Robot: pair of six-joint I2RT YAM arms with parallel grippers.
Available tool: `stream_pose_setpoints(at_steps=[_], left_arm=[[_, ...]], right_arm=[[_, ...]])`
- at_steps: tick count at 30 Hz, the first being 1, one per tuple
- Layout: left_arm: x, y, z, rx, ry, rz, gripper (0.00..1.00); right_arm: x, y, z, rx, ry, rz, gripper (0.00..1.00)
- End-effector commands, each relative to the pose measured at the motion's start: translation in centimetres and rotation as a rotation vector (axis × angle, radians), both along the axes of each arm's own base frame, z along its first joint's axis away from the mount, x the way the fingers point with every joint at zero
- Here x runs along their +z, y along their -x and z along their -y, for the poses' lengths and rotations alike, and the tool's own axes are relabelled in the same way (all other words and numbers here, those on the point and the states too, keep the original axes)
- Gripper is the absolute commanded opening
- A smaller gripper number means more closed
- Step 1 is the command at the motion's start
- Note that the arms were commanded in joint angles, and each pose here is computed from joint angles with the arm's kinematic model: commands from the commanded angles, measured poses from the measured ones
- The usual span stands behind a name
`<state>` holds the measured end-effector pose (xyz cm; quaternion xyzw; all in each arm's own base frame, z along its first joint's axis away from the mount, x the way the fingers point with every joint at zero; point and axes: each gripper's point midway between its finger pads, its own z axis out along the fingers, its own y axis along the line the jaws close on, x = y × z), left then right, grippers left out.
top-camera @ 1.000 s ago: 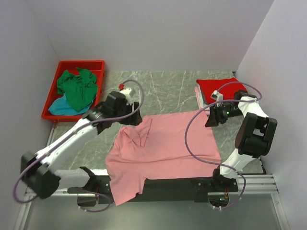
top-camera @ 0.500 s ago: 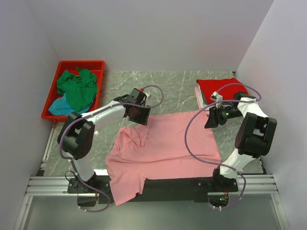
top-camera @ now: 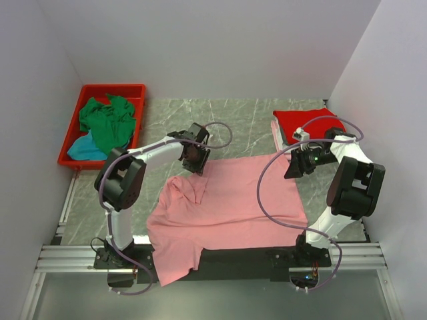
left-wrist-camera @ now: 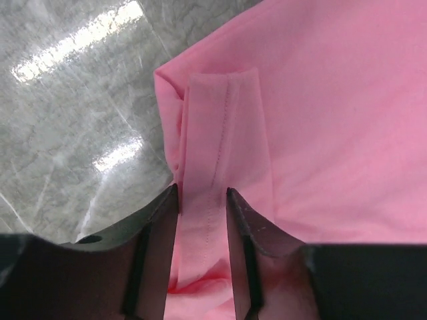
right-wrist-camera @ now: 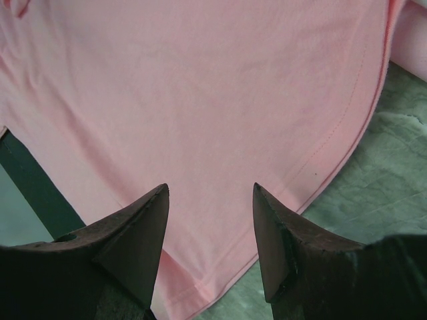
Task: Fold and stack the t-shirts
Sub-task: Flatten the tshirt out
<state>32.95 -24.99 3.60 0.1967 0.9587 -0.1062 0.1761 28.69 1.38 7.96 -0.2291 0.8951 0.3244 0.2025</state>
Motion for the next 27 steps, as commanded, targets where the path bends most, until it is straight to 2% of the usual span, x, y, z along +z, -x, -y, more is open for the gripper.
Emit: stream_pose_setpoints(at_steps=[1, 2, 6, 8, 11, 12, 18, 25, 26, 27], left_arm=[[2.0, -1.1, 0.6, -0.015, 0.029, 0.047, 0.39], [2.1, -1.0, 0.7, -0.016, 0.031, 0.050, 0.39], [2.9, -0.9, 0.9, -0.026, 0.050, 0.054, 0.20], [3.1, -0.9, 0.9, -0.022, 0.049, 0.057, 0.16], [3.6, -1.1, 0.8, -0.017, 0.049, 0.068, 0.02], [3.9, -1.2, 0.8, -0.015, 0.050, 0.077, 0.01], [6.3, -3.4, -0.5, -0.001, -0.027, 0.181, 0.01], [11.0, -10.0, -3.2, 0.033, -0.147, 0.390, 0.00], [11.4, -11.4, -3.9, 0.058, -0.192, 0.450, 0.00], [11.9, -12.2, -4.2, 0.015, -0.235, 0.491, 0.00]], right_arm=[[0.4, -0.1, -0.1, 0.006, -0.015, 0.025, 0.60], [0.4, -0.1, -0.1, 0.006, -0.015, 0.027, 0.60], [0.4, -0.3, -0.1, 0.005, -0.019, 0.024, 0.60], [0.5, -0.3, -0.1, 0.004, -0.021, 0.023, 0.60], [0.4, -0.2, -0.1, 0.005, -0.017, 0.023, 0.60], [0.4, -0.2, -0.1, 0.007, -0.015, 0.024, 0.60], [0.2, -0.1, 0.0, 0.008, -0.010, 0.015, 0.60], [0.4, -0.7, 0.0, 0.006, -0.017, 0.020, 0.60], [0.5, -0.8, 0.1, 0.003, -0.017, 0.020, 0.60], [0.5, -0.9, 0.1, 0.004, -0.018, 0.022, 0.60]])
